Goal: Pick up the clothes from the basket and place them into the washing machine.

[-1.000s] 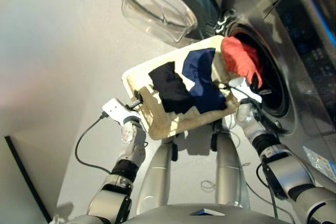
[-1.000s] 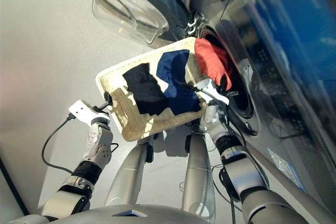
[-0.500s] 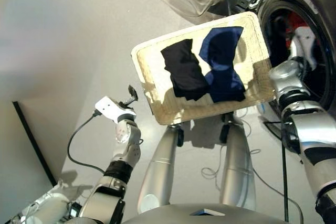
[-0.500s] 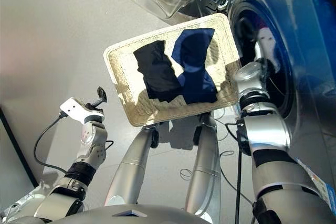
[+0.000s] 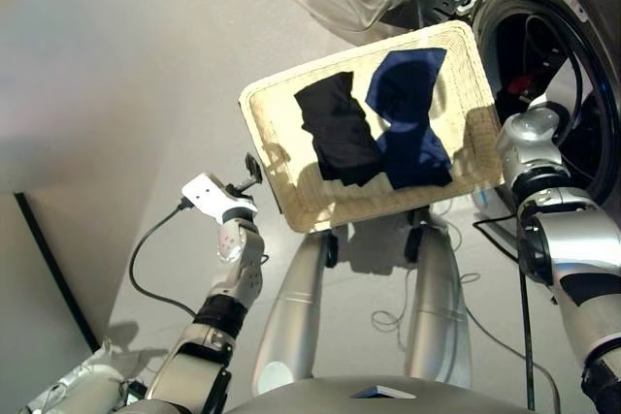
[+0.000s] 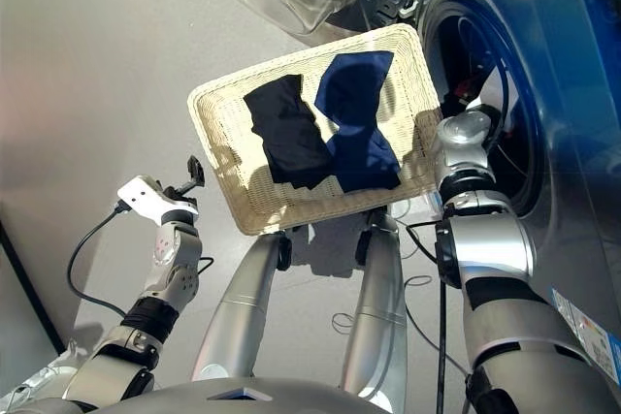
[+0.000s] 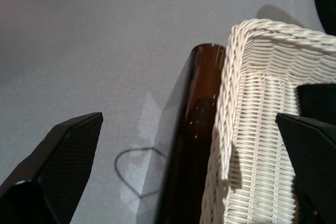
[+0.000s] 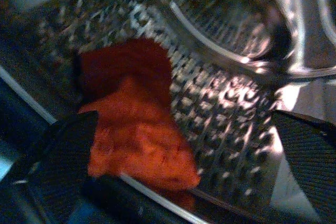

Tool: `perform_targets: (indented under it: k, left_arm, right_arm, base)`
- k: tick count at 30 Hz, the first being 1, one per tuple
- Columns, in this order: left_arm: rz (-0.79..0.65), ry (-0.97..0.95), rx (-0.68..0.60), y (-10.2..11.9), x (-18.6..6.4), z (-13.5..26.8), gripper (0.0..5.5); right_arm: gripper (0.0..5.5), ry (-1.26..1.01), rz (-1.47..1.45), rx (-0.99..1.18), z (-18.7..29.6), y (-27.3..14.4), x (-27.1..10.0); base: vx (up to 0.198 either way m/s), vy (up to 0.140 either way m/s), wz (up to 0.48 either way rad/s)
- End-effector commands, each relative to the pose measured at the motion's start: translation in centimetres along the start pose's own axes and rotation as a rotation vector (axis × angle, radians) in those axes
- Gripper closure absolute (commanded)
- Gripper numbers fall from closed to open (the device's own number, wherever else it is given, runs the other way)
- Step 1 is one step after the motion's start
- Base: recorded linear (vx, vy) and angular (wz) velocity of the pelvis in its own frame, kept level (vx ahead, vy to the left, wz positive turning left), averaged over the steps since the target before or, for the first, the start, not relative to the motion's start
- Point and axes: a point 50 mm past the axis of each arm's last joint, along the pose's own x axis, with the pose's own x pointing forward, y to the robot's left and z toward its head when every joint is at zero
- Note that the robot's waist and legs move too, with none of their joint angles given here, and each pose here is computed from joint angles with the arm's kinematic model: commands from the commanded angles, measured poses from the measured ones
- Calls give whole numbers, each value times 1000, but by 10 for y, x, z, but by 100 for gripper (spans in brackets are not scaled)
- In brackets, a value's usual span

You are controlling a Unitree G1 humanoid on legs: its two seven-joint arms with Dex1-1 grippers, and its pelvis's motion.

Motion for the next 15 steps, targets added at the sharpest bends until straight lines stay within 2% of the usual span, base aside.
perform_targets:
  k: [1, 3, 12, 15]
  left_arm:
    - [-46, -88, 99, 5, 9, 18, 0]
    - [-117, -86, 182, -4, 14, 18, 0]
    - [-251, -20, 304, -33, 26, 5, 0]
    - [-271, 5, 318, -44, 29, -1, 0]
  right_arm:
    - [0, -101, 130, 63, 10, 6, -4]
    - [0, -74, 274, 73, -4, 19, -18]
    - [0, -121, 733, 66, -24, 63, -83]
    - [0, -175, 865, 48, -23, 75, -108]
  base:
    - [0, 0, 0]
    - [0, 0, 0]
    - [0, 0, 0]
    - [79, -11, -44]
